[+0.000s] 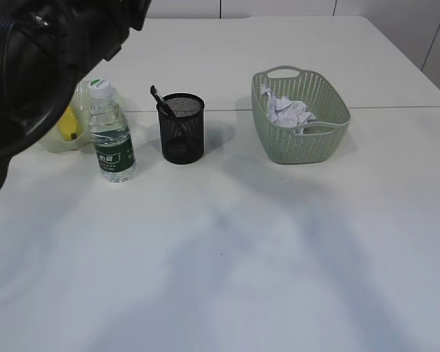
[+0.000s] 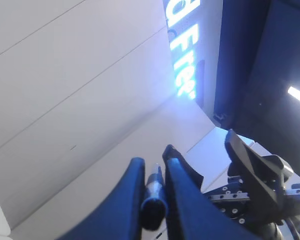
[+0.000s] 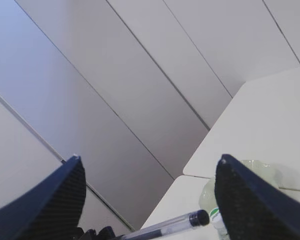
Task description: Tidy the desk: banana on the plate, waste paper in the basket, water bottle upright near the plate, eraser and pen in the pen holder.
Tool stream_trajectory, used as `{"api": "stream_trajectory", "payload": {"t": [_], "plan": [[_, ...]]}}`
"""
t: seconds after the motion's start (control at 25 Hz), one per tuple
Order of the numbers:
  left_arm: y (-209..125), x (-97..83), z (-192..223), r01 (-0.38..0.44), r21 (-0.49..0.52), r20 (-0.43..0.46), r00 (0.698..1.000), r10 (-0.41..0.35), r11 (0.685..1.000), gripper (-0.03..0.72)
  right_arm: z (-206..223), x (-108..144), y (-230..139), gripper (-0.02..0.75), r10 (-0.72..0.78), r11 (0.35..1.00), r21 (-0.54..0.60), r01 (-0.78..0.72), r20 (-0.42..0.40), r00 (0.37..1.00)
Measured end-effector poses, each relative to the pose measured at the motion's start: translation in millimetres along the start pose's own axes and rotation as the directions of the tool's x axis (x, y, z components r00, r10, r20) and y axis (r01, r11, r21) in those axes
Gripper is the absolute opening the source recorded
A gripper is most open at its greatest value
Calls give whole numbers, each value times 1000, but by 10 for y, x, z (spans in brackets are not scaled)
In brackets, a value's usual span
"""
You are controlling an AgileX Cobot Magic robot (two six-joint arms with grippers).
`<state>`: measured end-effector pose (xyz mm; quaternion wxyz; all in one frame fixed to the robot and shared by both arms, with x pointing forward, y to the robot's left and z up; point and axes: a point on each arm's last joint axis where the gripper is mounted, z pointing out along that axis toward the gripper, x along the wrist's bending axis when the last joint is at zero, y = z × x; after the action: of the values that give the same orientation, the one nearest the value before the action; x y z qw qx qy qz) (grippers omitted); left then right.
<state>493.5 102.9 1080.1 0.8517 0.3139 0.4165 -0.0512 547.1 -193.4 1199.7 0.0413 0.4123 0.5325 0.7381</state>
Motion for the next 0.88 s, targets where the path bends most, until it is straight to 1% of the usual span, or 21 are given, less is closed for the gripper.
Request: {"api": "stream_trajectory", "payload": {"t": [0.12, 0.24, 0.32, 0.44, 0.56, 0.72, 0.8, 0.88], "plan": [[120, 76, -10, -46, -6, -8, 999, 46, 999, 53, -24, 27, 9, 596, -25, 1000, 6, 25, 4, 1000], [257, 163, -33, -109, 7, -11, 994, 109, 994, 53, -36, 37, -8, 596, -65, 997, 32, 64, 13, 998], [330, 230, -54, -156, 37, -24, 987, 157, 987, 53, -41, 35, -22, 596, -86, 995, 51, 85, 20, 996], [428, 355, -95, -213, 93, -75, 973, 221, 973, 53, -63, 47, -44, 596, -127, 988, 89, 124, 33, 991], [499, 467, -140, -255, 151, -127, 953, 275, 955, 53, -78, 23, -97, 596, -155, 977, 156, 144, 61, 986], [476, 598, -183, -270, 261, -223, 917, 330, 927, 53, -94, -13, -169, 596, -184, 957, 242, 159, 84, 979], [464, 632, -162, -287, 327, -252, 892, 376, 900, 53, -102, -23, -196, 596, -198, 947, 274, 168, 87, 976], [484, 635, -90, -324, 387, -256, 862, 438, 864, 53, -107, -28, -212, 596, -208, 940, 293, 175, 86, 974]]}}
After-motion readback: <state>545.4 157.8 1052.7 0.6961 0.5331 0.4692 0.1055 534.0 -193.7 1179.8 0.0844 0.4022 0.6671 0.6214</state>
